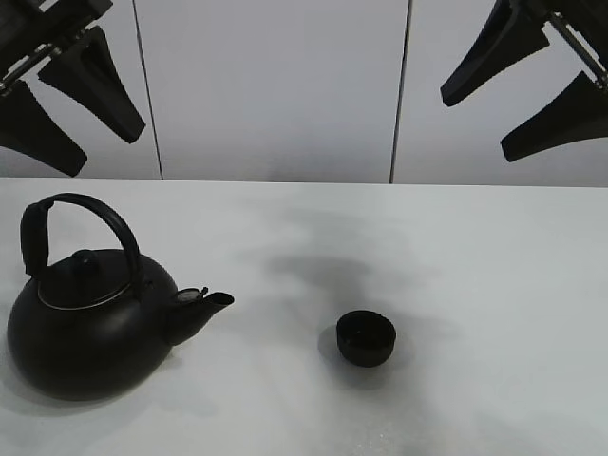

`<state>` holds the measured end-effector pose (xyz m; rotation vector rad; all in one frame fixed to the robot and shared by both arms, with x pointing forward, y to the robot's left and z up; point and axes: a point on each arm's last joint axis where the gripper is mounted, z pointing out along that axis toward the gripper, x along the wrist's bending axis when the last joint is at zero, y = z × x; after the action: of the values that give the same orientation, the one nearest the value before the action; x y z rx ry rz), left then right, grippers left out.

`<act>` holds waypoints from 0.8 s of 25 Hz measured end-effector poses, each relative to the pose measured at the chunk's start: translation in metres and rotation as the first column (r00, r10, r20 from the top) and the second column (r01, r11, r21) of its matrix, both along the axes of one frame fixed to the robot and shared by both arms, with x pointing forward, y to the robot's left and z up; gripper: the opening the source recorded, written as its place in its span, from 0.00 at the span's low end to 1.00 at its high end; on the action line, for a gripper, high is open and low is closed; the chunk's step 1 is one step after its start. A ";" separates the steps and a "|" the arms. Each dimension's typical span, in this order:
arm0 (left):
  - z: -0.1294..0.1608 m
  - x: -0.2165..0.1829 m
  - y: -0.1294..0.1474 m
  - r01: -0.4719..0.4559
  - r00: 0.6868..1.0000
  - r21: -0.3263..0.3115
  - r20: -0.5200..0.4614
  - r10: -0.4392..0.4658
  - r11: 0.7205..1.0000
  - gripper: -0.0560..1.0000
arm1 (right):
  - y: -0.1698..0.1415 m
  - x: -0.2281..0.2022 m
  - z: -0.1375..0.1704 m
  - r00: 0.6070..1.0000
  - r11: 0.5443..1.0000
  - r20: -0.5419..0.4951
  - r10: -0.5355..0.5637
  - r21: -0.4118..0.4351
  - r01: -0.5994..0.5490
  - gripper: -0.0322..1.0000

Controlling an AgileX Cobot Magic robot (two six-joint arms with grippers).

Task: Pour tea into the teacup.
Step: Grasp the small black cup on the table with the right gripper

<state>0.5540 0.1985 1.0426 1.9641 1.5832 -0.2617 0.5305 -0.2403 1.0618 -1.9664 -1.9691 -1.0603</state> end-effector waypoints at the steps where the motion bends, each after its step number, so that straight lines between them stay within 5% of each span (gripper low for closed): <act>1: 0.000 0.000 0.000 0.000 1.000 0.000 0.000 0.000 1.000 0.50 | 0.000 0.000 0.000 1.000 1.000 0.000 0.000 0.000 0.000 0.49; 12: 0.000 0.000 0.000 0.000 1.000 0.000 0.000 0.000 1.000 0.50 | 0.000 -0.002 -0.001 0.999 0.999 0.002 0.049 -0.021 -0.049 0.49; 20: 0.000 0.000 0.000 0.000 1.000 0.000 0.000 0.000 1.000 0.50 | 0.015 -0.014 0.017 0.957 0.945 -0.059 0.285 -0.153 -0.291 0.49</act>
<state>0.5540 0.1985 1.0426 1.9641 1.5832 -0.2617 0.5160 -0.2257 1.0785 -1.6800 -2.2955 -0.8114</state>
